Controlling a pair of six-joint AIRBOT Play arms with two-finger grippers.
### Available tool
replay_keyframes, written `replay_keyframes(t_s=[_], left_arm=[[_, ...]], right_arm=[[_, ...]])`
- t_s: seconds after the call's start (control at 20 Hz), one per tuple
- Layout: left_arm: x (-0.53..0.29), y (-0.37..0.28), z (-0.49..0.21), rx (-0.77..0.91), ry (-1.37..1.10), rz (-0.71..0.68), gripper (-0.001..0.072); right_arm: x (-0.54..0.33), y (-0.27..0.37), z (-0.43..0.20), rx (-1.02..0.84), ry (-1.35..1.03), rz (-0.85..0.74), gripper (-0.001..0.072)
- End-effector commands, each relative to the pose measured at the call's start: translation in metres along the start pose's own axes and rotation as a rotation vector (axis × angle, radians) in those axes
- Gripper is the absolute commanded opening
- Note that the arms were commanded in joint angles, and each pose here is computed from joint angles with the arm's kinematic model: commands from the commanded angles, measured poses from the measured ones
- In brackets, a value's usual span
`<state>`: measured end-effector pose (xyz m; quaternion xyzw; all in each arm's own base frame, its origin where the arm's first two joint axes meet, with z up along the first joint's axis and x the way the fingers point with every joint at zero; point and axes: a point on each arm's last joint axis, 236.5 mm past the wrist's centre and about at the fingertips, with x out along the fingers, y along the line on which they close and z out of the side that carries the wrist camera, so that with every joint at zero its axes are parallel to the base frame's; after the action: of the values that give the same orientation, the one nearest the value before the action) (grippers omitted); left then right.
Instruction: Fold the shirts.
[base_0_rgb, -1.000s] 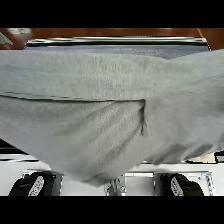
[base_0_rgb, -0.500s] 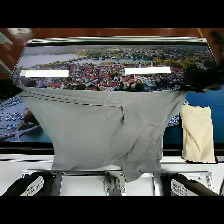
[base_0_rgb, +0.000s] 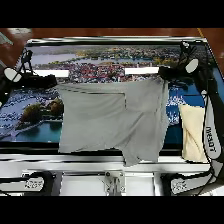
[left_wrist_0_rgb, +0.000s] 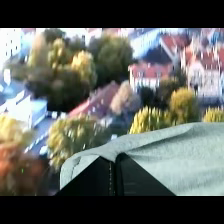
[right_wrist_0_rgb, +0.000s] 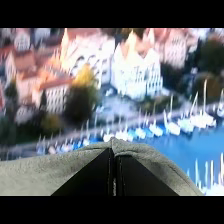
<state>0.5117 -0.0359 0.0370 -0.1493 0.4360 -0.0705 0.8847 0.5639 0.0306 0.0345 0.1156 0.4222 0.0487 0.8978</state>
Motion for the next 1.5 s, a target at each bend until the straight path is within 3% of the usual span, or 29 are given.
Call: replay_keyframes(t_s=[0.0, 0.25, 0.45, 0.75, 1.15, 1.2, 1.25, 1.3, 1.35, 1.45], left_arm=[[0.042, 0.006, 0.01, -0.063, -0.073, -0.005, 0.004], [0.079, -0.002, -0.034, -0.105, 0.07, -0.042, 0.004], [0.061, -0.005, -0.075, -0.11, 0.264, -0.075, 0.004], [0.01, 0.022, -0.164, -0.032, 0.7, -0.007, 0.0039], [0.013, 0.022, -0.172, -0.091, 0.73, 0.006, 0.0043], [0.013, 0.022, -0.173, -0.091, 0.732, 0.006, 0.0115], [0.012, 0.021, -0.172, -0.09, 0.733, 0.006, 0.0361], [0.009, 0.022, -0.172, -0.087, 0.735, 0.004, 0.0518], [0.004, 0.023, -0.168, -0.083, 0.728, 0.002, 0.0527], [-0.013, 0.026, -0.158, -0.083, 0.702, -0.001, 0.0527]], right_arm=[[0.036, -0.012, 0.012, 0.026, -0.092, -0.015, 0.0055], [0.063, -0.015, -0.033, 0.059, 0.062, -0.001, 0.0055], [0.029, -0.012, -0.072, 0.052, 0.271, 0.013, 0.0054], [-0.046, -0.067, -0.171, -0.05, 0.766, -0.193, 0.0054], [-0.027, -0.06, -0.204, 0.039, 0.784, -0.158, 0.0058], [-0.026, -0.055, -0.203, 0.05, 0.778, -0.14, 0.0135], [-0.027, -0.052, -0.203, 0.057, 0.781, -0.128, 0.0343], [-0.031, -0.051, -0.201, 0.055, 0.789, -0.127, 0.0545], [-0.039, -0.049, -0.198, 0.033, 0.799, -0.122, 0.0601], [-0.067, -0.056, -0.19, -0.052, 0.836, -0.148, 0.06]])
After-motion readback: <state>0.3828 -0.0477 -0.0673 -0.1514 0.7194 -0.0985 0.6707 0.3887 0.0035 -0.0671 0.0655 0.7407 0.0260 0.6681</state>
